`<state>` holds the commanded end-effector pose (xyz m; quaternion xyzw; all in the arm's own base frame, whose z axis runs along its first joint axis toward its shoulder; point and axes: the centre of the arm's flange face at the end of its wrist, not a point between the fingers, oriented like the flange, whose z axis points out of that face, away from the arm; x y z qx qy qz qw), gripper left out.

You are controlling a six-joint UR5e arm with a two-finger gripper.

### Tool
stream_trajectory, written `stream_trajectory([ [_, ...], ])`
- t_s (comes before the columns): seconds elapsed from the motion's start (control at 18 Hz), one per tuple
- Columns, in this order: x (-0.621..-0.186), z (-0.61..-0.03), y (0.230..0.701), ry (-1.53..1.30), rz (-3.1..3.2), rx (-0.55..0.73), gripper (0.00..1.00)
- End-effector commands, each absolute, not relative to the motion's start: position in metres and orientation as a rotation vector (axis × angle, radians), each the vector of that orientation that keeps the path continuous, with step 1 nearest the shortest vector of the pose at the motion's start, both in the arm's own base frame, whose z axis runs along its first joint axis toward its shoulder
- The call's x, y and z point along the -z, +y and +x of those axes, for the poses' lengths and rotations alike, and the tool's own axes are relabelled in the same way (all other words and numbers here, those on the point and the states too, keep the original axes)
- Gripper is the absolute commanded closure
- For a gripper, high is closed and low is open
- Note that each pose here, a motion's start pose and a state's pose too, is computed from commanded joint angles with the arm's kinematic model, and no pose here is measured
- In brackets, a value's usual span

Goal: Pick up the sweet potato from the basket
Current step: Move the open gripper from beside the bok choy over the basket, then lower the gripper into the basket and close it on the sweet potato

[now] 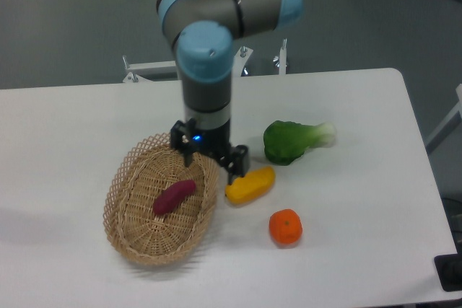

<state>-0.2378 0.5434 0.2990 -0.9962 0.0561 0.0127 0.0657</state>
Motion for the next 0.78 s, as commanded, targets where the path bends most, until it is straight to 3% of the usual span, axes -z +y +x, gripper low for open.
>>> stream_trajectory([
  [0.33,-0.249,-0.216,0.559,0.249,-3.067,0.042,0.0],
  [0.78,-0.209,-0.207,0.573,0.322,-3.094,-0.013,0.0],
])
